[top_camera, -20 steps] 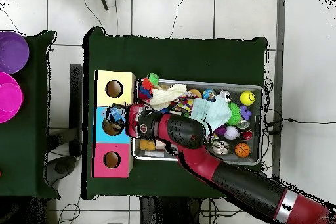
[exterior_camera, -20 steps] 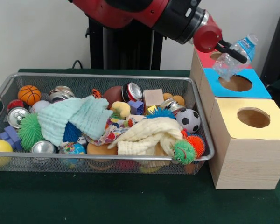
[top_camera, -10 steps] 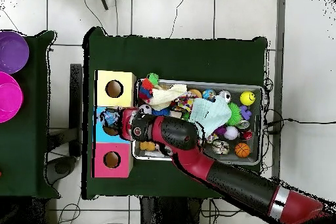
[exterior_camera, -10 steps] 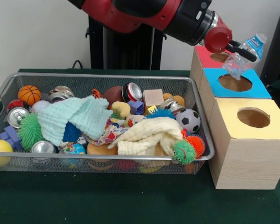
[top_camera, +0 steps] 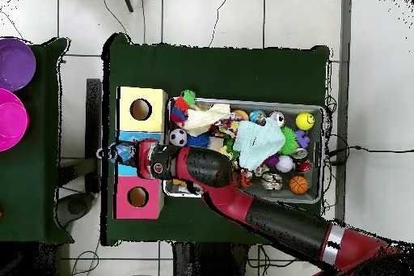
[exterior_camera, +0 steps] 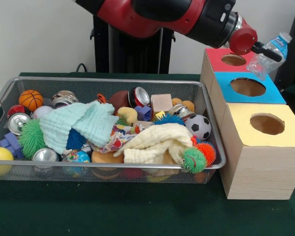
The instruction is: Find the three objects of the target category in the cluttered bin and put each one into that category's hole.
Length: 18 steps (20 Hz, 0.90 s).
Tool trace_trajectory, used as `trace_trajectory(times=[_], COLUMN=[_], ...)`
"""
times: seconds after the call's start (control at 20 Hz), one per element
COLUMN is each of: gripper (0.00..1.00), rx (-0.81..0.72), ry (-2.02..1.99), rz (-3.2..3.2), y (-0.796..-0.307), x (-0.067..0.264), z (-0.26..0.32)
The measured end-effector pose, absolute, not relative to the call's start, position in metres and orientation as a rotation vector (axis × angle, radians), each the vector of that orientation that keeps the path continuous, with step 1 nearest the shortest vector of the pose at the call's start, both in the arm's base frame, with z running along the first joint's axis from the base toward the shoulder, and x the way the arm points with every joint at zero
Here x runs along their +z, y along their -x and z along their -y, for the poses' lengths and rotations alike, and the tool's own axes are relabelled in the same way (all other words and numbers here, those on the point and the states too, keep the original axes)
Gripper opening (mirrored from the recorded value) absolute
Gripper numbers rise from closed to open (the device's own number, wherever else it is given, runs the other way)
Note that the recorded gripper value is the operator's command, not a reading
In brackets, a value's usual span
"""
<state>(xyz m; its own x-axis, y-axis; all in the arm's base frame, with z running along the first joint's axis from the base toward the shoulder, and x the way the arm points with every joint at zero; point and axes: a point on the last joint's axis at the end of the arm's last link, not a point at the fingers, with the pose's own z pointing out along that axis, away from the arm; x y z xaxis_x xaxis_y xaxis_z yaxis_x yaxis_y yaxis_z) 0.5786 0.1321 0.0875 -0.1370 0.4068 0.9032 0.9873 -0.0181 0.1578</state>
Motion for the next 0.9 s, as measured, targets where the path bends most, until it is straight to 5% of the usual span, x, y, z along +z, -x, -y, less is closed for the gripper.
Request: trace_trajectory(times=[0.9], gripper=[0.0], rx=[-1.103], ry=[1.466], rz=[1.631], y=[-0.563], x=[0.073], z=[-0.136])
